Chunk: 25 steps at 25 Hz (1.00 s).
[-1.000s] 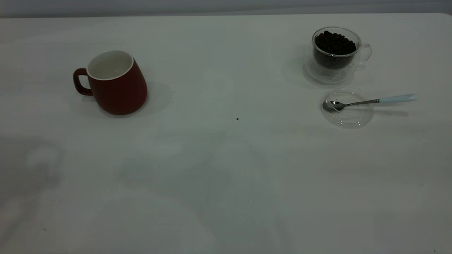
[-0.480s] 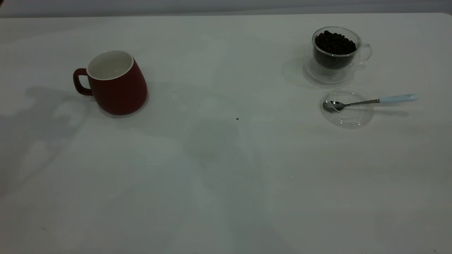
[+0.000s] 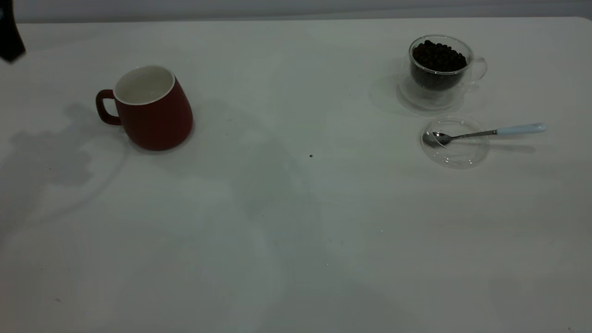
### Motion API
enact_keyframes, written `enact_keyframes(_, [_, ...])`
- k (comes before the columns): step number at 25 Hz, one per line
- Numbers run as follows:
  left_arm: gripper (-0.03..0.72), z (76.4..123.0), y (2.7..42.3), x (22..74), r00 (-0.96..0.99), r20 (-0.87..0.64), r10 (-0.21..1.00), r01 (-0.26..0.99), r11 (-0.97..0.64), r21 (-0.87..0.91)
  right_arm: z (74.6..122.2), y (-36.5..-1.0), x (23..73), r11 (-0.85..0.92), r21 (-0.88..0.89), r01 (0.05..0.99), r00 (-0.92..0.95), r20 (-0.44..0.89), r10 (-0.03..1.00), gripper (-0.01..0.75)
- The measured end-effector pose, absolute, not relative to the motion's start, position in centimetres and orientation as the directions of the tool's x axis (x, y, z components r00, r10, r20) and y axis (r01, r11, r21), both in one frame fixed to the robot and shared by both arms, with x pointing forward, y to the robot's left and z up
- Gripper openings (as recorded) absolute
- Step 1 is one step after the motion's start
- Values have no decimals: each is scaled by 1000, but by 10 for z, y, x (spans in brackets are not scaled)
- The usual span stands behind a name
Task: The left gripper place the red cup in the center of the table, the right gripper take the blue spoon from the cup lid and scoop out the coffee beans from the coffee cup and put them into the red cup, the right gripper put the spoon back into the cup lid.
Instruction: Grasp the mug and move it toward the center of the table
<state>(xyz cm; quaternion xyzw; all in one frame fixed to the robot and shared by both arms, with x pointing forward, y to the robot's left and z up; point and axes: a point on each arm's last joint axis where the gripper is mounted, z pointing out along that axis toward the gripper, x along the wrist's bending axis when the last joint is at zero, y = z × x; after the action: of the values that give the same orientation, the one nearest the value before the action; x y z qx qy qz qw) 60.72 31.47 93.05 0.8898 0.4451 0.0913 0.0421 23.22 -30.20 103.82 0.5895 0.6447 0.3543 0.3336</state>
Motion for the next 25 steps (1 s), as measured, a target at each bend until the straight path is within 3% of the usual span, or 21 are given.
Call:
enact_keyframes(6, [587,892,312,614,787,133,603,601,-797,60,1038,-302,232,54,850,524,-82,-12,997,550])
enact_keyframes(18, [587,841,274,674,905,127,405,405,-914,25,1038,-302,232,54,850,524,-82,-12,997,550])
enact_keyframes(25, [587,826,255,681,954,89,287,289,-957,-9,1038,-302,232,54,850,524,-82,-12,997,550])
